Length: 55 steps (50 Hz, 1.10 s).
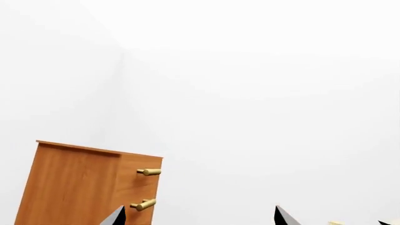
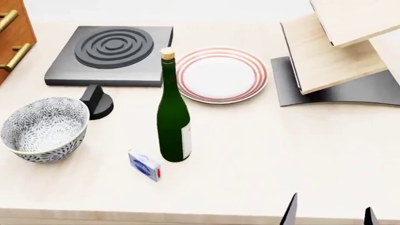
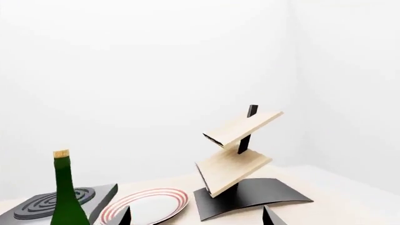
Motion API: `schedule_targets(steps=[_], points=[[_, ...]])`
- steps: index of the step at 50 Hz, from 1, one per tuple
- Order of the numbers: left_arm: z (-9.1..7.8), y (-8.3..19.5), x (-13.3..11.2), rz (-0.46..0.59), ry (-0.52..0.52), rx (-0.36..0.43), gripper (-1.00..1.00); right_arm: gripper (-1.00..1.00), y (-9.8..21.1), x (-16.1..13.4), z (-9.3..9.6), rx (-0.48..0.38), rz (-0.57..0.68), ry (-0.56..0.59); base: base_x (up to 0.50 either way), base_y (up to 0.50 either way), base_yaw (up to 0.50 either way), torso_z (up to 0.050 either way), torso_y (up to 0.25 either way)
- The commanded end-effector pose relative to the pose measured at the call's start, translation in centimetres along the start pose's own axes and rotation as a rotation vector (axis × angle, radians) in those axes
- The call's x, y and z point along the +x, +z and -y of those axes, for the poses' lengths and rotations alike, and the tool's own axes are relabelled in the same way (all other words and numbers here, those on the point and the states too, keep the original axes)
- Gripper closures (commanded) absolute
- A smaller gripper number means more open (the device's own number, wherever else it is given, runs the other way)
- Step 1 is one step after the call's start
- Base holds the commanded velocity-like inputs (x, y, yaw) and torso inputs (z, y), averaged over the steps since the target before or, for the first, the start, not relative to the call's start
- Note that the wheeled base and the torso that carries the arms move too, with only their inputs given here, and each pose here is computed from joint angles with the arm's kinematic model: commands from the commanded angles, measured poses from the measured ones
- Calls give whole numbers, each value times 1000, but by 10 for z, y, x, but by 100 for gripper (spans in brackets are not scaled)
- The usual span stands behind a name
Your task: Pick up the akita bowl and put it on the plate.
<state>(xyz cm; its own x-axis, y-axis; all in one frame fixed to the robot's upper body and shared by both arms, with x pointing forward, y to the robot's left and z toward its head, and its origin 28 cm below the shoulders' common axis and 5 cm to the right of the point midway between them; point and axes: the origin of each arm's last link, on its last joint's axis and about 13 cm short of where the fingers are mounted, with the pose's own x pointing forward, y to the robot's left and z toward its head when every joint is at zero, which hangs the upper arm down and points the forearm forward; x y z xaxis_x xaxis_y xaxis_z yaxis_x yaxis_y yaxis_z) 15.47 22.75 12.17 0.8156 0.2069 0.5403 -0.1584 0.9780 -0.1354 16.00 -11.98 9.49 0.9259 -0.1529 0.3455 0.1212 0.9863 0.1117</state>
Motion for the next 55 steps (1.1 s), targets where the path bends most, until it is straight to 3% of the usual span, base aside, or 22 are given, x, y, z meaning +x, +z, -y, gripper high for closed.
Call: schedule_targets(steps=[1, 27, 55], points=[[0, 0, 0, 2, 1, -1, -100, -100, -1, 0, -1, 0, -3, 4, 0, -223, 0, 0, 0], [1, -2, 0, -1, 0, -5, -100, -100, 0, -2, -4, -20, 25, 32, 0, -147, 0, 0, 0], [-3, 4, 1, 38, 44, -26, -100, -100, -1, -2, -4, -16, 13, 32, 223, 0, 0, 0, 0]])
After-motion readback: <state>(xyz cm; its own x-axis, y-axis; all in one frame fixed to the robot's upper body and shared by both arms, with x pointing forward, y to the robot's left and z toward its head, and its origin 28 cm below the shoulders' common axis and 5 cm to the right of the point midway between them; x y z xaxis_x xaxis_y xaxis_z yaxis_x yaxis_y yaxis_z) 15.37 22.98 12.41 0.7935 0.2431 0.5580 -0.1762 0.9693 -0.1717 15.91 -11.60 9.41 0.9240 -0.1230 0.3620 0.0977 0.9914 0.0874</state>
